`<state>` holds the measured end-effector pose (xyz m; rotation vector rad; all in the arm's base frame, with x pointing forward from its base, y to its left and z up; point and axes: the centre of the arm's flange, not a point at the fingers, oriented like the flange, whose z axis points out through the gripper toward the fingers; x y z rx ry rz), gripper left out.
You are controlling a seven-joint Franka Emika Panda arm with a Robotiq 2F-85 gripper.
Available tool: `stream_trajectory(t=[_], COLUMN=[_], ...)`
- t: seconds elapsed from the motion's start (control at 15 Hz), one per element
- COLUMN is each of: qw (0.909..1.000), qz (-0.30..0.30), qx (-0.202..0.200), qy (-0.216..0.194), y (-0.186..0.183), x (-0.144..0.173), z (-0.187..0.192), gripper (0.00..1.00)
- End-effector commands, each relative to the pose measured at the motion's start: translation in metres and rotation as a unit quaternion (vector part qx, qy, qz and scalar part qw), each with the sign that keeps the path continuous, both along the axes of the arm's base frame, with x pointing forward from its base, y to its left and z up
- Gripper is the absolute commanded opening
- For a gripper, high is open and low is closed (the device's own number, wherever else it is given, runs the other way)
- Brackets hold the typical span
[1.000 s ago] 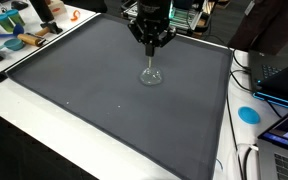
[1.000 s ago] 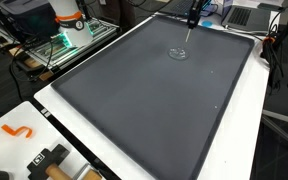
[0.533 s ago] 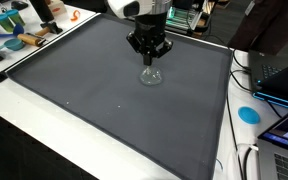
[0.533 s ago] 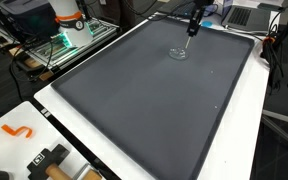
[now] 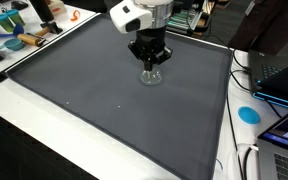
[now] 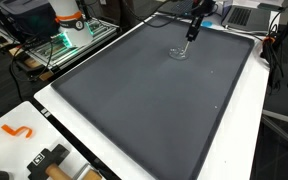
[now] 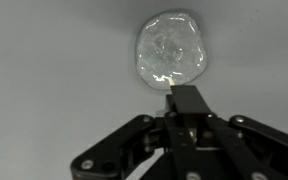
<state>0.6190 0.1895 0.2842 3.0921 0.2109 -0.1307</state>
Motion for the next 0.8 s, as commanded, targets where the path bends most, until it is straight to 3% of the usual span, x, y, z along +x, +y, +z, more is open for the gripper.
stream_trajectory(t=[0.0, 0.73], qw=[0.9999, 0.9992], qz=[-0.007, -0.012], qx=[-0.002, -0.003], qy=[0.015, 0.038], y=[0.003, 0.0], x=[0.005, 0.005], z=[-0.008, -0.03], gripper=[0.03, 0.03])
